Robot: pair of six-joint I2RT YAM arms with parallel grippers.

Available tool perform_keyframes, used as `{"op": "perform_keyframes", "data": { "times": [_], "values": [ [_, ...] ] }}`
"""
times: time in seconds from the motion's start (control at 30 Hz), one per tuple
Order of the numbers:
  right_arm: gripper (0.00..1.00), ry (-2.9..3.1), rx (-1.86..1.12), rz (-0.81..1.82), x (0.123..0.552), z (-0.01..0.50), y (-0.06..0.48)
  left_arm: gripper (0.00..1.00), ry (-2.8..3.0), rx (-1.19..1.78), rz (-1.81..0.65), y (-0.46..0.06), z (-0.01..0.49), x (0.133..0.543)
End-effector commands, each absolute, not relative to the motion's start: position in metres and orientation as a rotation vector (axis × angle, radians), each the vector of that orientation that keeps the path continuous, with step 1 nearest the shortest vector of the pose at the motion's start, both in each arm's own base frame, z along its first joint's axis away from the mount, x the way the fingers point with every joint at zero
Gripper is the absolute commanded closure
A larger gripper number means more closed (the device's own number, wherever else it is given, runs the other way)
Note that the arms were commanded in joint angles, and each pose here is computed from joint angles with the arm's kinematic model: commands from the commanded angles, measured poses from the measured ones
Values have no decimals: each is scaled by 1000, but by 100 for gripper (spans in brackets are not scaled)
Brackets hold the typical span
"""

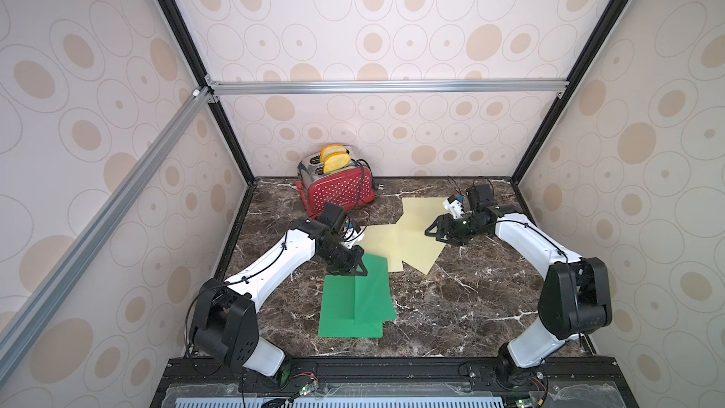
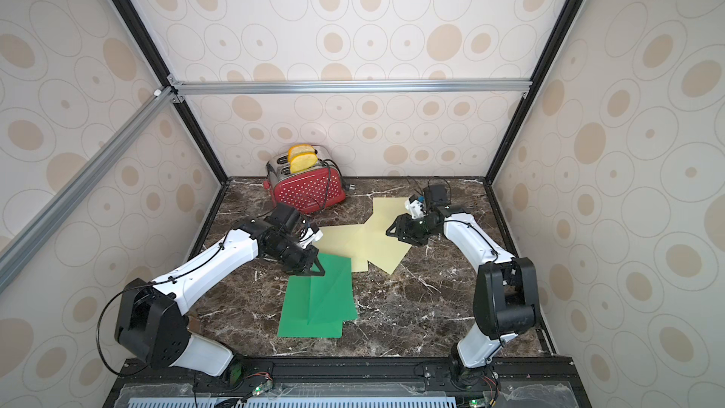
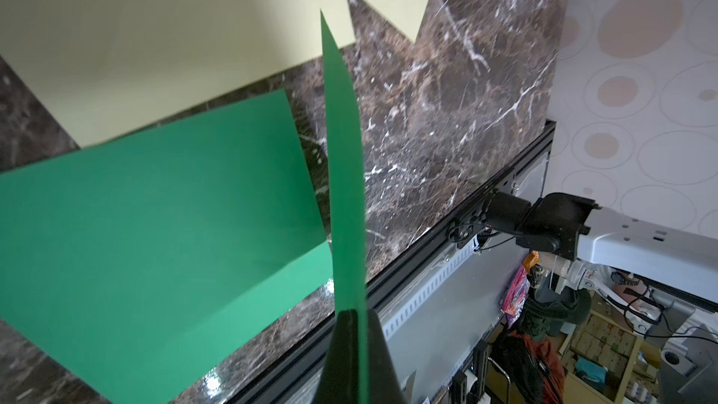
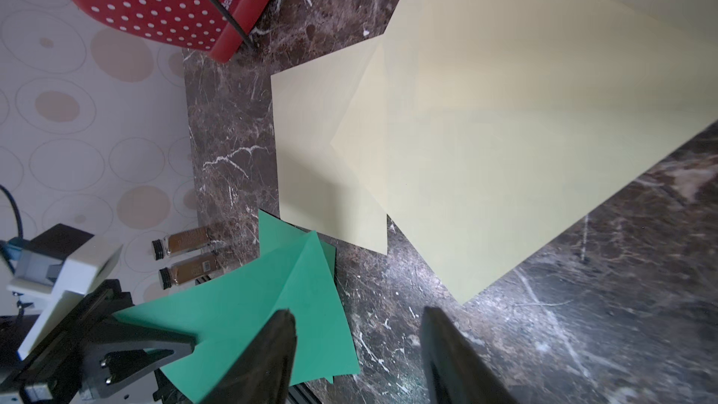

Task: Sort the scattered colored papers by color
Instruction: Place the colored paper.

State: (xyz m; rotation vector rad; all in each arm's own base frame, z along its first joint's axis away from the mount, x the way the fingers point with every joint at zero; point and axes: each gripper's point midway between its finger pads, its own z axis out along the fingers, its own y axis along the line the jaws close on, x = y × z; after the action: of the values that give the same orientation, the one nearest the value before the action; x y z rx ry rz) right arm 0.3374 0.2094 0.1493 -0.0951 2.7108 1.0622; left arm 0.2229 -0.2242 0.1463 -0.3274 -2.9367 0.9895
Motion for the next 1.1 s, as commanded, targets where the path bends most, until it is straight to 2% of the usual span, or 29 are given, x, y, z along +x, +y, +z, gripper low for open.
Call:
{"op": "perform_keyframes", "data": {
  "times": [0.0,0.4,0.6,1.07],
  "values": [
    [43,2711,-107,1097,322,146,219,100,-2888,-355,918,-214,137,206],
    [43,2679,-245,1271,283,132,264,100,-2787,-499,735,-197,113,192],
    [48,2652,-317,1367,268,127,287,100,-2828,-506,674,-194,108,203],
    [48,2689,-407,1400,248,120,303,100,-2961,-374,578,-187,92,224]
  ]
}}
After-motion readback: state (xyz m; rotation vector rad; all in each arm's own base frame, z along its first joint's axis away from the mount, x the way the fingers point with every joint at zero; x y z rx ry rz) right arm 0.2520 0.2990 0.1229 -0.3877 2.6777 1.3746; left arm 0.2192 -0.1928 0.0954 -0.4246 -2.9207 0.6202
